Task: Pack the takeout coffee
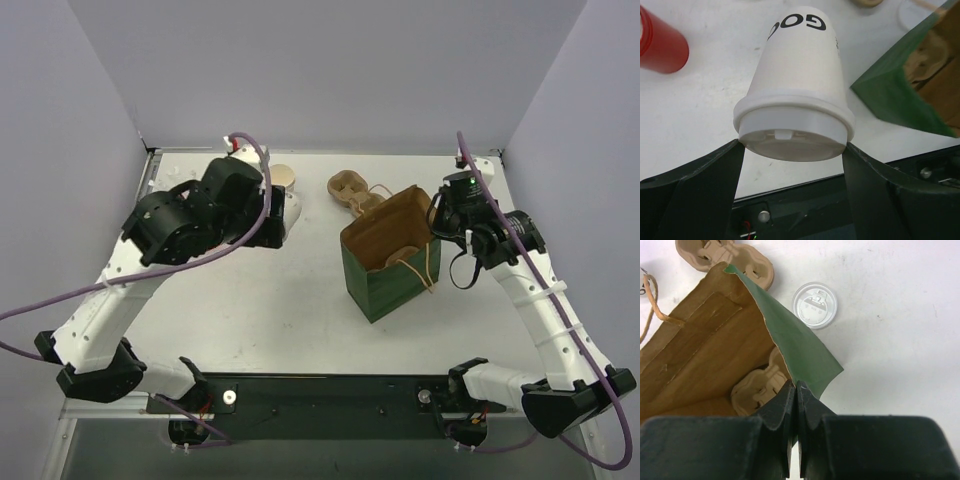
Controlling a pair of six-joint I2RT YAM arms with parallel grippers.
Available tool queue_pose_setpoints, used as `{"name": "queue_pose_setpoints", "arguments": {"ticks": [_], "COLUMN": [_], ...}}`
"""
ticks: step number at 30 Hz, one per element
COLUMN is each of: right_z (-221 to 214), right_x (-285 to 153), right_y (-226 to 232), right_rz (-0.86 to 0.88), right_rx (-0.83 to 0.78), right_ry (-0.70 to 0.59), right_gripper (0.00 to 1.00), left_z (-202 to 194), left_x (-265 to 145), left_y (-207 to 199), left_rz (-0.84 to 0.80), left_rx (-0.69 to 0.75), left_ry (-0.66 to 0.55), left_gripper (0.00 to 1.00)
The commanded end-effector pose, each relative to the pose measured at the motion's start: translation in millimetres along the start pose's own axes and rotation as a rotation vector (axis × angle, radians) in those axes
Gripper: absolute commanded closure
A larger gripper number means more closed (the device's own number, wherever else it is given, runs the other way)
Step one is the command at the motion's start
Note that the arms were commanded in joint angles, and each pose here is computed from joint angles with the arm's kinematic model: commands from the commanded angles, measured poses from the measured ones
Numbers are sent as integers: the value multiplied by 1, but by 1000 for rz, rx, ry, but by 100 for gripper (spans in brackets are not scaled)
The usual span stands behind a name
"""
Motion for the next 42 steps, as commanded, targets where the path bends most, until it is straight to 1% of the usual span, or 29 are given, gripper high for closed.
{"name": "queue_pose_setpoints", "arguments": {"ticks": [1,3,5,6,8,9,10,14,20,28,32,38,42], "right_z": [6,6,6,6,6,7,7,8,5,3,1,-1,-2], "right_x": [-18,-19,-18,-18,-16,-15,-14,-13,-9,-6,-3,-2,-2], "right_y": [-10,-10,-11,-10,-9,-9,-8,-7,-7,-8,-9,-10,-11], "right_rz": [21,36,46,63,75,79,86,95,98,105,102,101,100], "right_rx": [57,63,63,66,65,63,61,59,56,54,52,53,53], "right_ry": [-19,-13,-3,6,28,32,41,53,74,91,101,111,110], "right_gripper": [100,100,100,100,100,100,100,100,100,100,100,100,100], "left_z": [-36,-51,-59,-68,-75,-81,-84,-99,-113,-122,-131,-136,-139], "left_x": [30,48,59,70,80,87,90,114,136,153,162,168,172], "left_y": [24,26,23,23,21,19,18,18,16,13,14,13,12], "left_rz": [141,128,104,99,94,68,57,80,105,136,153,156,151], "left_rx": [94,127,148,176,191,214,226,298,352,397,417,426,429], "left_ry": [208,292,342,409,449,501,526,652,734,786,830,854,872], "left_gripper": [71,71,71,71,71,71,71,71,70,69,69,64,63]}}
Point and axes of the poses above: each gripper's point midway between its finger pads, its own x axis out along the fingers, its own y axis along the line the jaws close on, z = x × y, the point moved 9 cm from there along -x, back along the fingers, and after that the axes turned 8 degrees about -x, right-handed, at the moved point
